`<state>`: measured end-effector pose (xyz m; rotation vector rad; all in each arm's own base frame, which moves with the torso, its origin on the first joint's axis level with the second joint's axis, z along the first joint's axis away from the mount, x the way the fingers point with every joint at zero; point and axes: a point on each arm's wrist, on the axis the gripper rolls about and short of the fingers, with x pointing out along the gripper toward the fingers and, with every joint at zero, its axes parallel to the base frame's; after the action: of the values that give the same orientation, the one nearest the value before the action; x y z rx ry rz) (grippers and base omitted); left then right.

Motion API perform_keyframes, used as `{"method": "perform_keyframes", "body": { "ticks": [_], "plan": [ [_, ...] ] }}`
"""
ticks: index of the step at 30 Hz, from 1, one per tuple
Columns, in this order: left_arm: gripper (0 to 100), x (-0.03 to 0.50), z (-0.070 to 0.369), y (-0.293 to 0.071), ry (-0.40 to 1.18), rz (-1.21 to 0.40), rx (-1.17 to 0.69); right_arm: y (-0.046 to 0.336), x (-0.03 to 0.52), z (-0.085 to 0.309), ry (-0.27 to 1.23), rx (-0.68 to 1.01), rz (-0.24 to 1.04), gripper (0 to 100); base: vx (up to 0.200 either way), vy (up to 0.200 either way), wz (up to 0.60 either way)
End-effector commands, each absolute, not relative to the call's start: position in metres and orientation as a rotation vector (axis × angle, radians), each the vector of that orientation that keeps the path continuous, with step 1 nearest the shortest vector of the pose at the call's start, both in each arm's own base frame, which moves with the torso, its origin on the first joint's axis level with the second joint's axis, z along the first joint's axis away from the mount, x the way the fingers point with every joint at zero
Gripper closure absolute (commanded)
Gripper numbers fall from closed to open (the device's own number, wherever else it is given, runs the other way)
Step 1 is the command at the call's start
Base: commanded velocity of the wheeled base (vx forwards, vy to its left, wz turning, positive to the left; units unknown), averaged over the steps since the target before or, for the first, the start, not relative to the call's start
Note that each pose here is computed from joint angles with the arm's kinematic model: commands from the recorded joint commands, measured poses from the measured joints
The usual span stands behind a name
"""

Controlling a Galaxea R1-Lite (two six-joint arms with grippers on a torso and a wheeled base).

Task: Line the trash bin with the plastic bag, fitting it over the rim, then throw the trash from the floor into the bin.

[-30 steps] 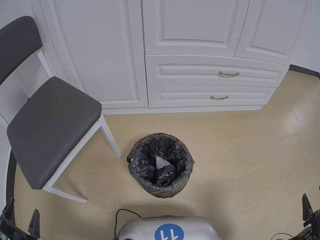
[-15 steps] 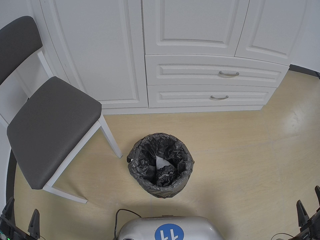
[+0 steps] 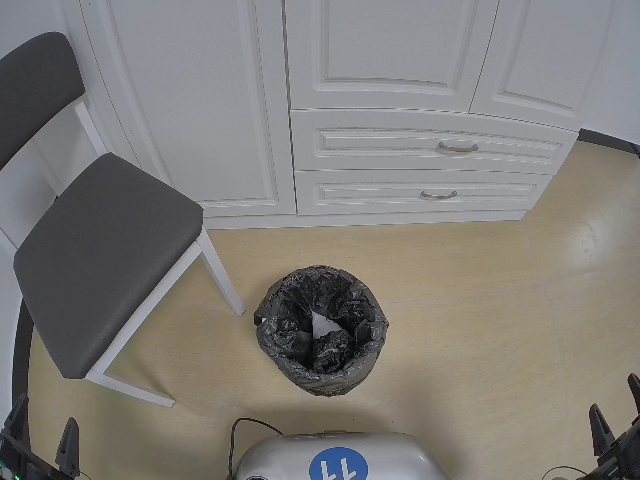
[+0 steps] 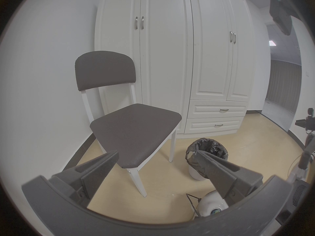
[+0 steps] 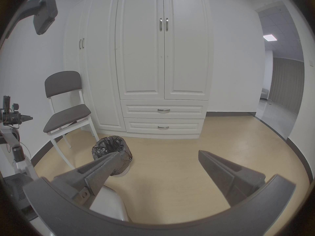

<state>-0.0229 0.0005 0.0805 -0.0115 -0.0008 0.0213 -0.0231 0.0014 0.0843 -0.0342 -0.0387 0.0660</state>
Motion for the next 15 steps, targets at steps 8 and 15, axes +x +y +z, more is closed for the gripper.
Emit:
{"method": "perform_keyframes", "body": {
  "ticks": [8,15],
  "plan": [
    [0,-0.0228,0.0753,0.0005,0.001,0.021,-0.011,0.0003,-0.0227,0.0765,-0.008,0.014,0.018,0,0.000,0.000,0.00],
    [0,-0.0228,0.0753,0.0004,0.002,0.017,0.003,0.0000,-0.0227,0.0765,-0.008,0.014,0.002,0,0.000,0.000,0.00]
  ]
}}
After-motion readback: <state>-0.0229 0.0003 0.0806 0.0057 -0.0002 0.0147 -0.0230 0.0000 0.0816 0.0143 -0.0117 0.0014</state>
